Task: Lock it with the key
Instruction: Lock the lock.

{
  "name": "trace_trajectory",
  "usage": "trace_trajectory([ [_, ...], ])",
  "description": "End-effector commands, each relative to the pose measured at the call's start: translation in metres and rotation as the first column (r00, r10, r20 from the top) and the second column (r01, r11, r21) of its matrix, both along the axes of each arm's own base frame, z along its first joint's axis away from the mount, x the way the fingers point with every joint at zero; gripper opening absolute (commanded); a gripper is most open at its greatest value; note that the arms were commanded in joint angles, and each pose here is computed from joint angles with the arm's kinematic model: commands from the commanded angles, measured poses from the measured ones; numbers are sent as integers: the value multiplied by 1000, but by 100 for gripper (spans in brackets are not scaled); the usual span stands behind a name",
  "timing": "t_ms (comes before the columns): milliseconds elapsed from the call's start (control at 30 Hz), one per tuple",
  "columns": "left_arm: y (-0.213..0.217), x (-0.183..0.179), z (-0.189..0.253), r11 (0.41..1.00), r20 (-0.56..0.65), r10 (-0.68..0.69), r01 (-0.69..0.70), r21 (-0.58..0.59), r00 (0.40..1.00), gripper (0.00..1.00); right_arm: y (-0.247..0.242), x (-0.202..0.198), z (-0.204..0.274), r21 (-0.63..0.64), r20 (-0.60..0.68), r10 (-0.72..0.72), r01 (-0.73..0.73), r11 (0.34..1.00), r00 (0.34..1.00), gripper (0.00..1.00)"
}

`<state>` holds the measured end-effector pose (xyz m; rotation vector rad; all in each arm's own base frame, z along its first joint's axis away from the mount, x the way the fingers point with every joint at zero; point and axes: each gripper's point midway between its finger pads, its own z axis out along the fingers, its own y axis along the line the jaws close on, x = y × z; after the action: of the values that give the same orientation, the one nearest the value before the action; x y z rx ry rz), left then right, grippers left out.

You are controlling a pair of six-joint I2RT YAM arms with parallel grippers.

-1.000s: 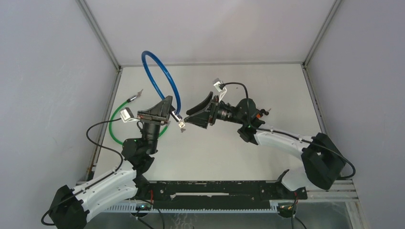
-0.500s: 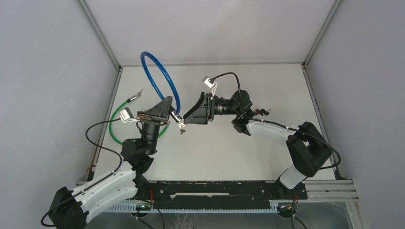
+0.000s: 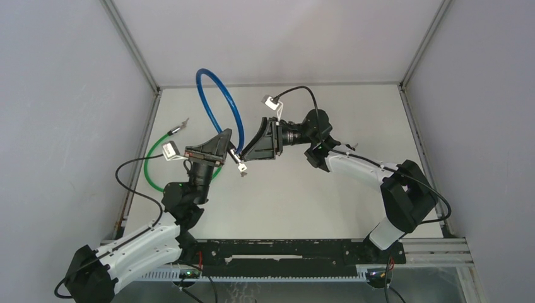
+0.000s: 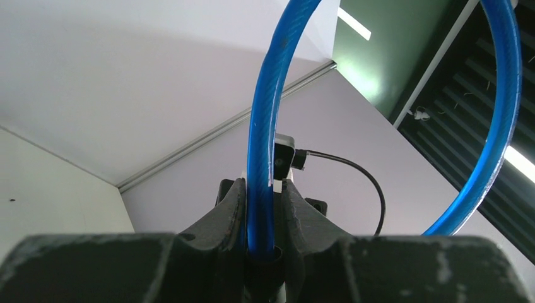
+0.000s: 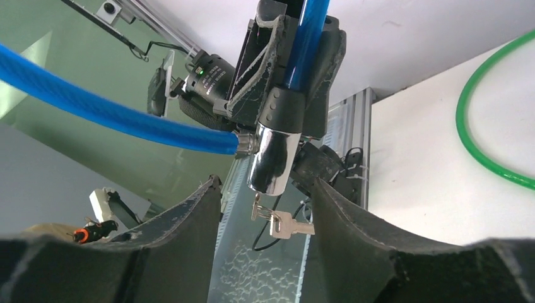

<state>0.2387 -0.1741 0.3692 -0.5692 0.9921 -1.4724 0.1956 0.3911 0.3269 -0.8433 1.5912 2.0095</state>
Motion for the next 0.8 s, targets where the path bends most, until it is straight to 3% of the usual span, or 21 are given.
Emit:
trace_trajectory([
  [0, 1, -8, 13, 1000, 58, -15, 16, -13, 998, 0, 4, -5, 10, -1, 10, 40, -40, 999, 999, 59],
  [167, 1, -8, 14, 1000, 65, -17, 18, -14, 998, 0, 9, -8, 9, -12, -14, 76, -76, 997, 997, 54],
  [333, -2, -9, 14, 1000, 72, -28, 29, -8, 997, 0, 15, -11, 2, -46, -37, 124, -126, 991, 992, 40],
  [667, -3, -8, 10, 999, 67, -37, 39, -21, 997, 0, 16, -12, 3, -59, -7, 123, -124, 991, 992, 35],
  [767, -2, -8, 10, 999, 66, -33, 35, -24, 997, 0, 15, -10, 2, -66, -12, 112, -112, 991, 994, 11],
])
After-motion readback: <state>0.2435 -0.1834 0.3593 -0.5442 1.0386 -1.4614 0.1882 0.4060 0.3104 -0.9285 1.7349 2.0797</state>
